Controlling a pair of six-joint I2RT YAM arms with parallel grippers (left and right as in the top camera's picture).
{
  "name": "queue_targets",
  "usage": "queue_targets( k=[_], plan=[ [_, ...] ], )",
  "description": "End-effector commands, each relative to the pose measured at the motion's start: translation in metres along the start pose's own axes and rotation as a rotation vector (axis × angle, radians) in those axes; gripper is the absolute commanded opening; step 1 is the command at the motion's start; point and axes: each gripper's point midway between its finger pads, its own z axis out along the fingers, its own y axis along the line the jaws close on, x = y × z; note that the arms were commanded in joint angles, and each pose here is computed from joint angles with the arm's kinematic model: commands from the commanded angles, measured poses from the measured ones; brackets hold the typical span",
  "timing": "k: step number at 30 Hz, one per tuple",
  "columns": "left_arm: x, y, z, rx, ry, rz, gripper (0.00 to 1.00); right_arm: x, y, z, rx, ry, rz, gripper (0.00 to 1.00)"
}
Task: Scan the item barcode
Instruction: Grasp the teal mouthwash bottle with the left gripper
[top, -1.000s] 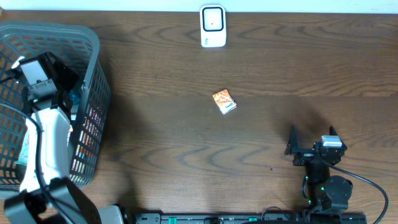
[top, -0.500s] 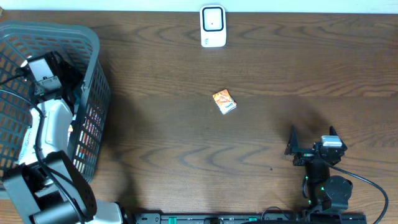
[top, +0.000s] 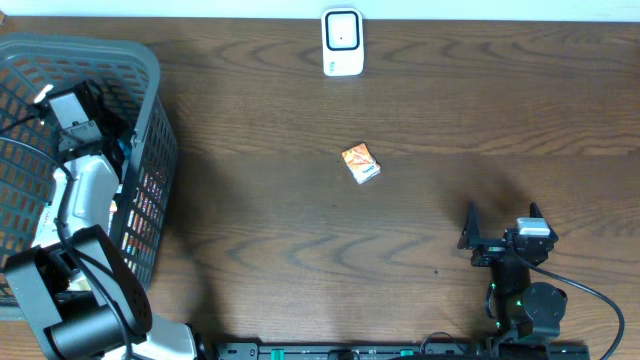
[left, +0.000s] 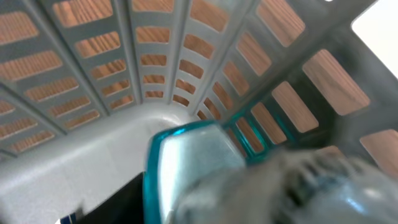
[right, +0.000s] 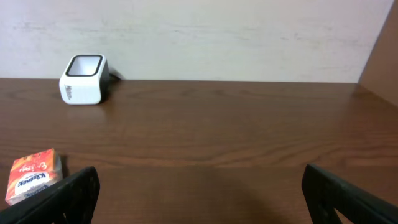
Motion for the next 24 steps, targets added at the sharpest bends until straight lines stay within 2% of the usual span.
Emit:
queue_targets(
  k=[1,8,24],
  plan=[
    [-0.007,-0.001,0.001,0.001,-0.016,-0.009,0.47,0.001,0.002,0.000,-0.006,0.003,0.013,0.99],
    [-0.021,-0.005,-0.013,0.020,-0.053,-0.015,0.43,0.001,0.002,0.000,-0.006,0.003,0.013,0.99],
    [-0.095,-0.013,-0.134,0.147,-0.280,-0.080,0.42,0.001,0.002,0.000,-0.006,0.003,0.013,0.99]
  ],
)
